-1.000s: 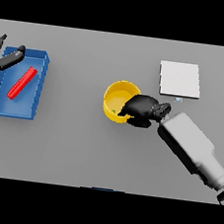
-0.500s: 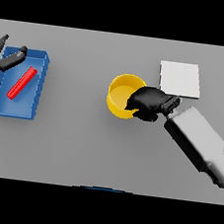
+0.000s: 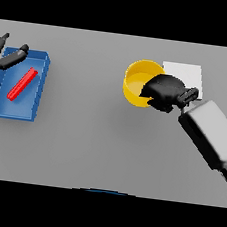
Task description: Pick up the red beaker and tilt it to pour out 1 green nut into yellow bowl. Pick up the yellow bowl and place it on the metallic measuring scale.
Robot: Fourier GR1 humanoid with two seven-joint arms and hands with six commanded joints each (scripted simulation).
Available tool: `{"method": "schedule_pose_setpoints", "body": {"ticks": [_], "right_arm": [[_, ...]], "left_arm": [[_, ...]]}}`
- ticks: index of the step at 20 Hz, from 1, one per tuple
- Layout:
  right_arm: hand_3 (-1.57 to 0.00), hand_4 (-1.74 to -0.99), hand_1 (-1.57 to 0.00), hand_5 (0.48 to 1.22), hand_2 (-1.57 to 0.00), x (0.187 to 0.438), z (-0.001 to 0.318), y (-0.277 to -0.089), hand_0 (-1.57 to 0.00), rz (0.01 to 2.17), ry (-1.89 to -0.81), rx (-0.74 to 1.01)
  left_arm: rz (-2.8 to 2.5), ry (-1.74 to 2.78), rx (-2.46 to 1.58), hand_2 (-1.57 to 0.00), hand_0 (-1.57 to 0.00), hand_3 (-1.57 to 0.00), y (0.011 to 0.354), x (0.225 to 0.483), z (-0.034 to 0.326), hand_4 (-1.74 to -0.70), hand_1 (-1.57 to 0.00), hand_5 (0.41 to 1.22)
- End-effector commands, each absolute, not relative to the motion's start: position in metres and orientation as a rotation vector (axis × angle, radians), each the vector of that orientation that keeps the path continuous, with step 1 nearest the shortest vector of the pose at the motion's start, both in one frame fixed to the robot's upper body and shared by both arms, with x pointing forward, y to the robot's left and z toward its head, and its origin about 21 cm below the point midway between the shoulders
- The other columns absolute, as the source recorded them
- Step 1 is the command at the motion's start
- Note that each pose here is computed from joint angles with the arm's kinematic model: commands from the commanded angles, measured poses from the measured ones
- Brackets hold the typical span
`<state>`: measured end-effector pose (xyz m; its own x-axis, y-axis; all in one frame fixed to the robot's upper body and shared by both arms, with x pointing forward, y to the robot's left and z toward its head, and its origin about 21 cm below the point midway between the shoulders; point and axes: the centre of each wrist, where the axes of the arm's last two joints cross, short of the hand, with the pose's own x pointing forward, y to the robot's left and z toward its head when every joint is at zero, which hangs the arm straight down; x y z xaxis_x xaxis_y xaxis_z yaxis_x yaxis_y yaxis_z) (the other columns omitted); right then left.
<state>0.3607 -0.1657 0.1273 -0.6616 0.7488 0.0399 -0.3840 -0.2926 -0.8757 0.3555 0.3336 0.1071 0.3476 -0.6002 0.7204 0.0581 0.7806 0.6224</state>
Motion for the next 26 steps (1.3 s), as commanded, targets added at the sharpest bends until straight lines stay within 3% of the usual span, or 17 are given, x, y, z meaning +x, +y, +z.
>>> {"method": "schedule_pose_setpoints", "body": {"ticks": [1, 7, 13, 18, 26], "right_arm": [[-1.19, -1.74, -1.57, 1.22, -1.49, 0.365, 0.13, -0.169, -1.54, 1.986, -1.213, -0.523], [-1.15, -1.741, -1.57, 1.221, -1.54, 0.393, 0.14, -0.205, -1.56, 1.87, -1.262, -0.662], [-1.15, -1.741, -1.57, 1.221, -1.55, 0.417, 0.13, -0.238, -1.57, 1.763, -1.197, -0.75], [-1.21, -1.741, -1.57, 1.221, -1.48, 0.429, 0.112, -0.263, -1.57, 1.693, -1.157, -0.757], [-1.39, -1.741, -1.57, 1.221, -1.38, 0.432, 0.087, -0.272, -1.57, 1.651, -1.113, -0.729]], "left_arm": [[-0.452, -1.151, 0.554, 0.0, 0.0, 0.0, 0.333, 0.356, 0.109, -0.81, 0.0, 0.71], [-0.438, -1.136, 0.542, 0.0, 0.0, 0.0, 0.333, 0.351, 0.113, -0.84, 0.0, 0.737], [-0.419, -1.128, 0.548, 0.0, 0.0, 0.0, 0.332, 0.346, 0.117, -0.85, 0.0, 0.761], [-0.418, -1.115, 0.553, 0.0, 0.0, 0.0, 0.326, 0.344, 0.118, -0.86, 0.0, 0.784], [-0.425, -1.099, 0.565, 0.0, 0.0, 0.0, 0.326, 0.348, 0.119, -0.85, 0.0, 0.802]]}}
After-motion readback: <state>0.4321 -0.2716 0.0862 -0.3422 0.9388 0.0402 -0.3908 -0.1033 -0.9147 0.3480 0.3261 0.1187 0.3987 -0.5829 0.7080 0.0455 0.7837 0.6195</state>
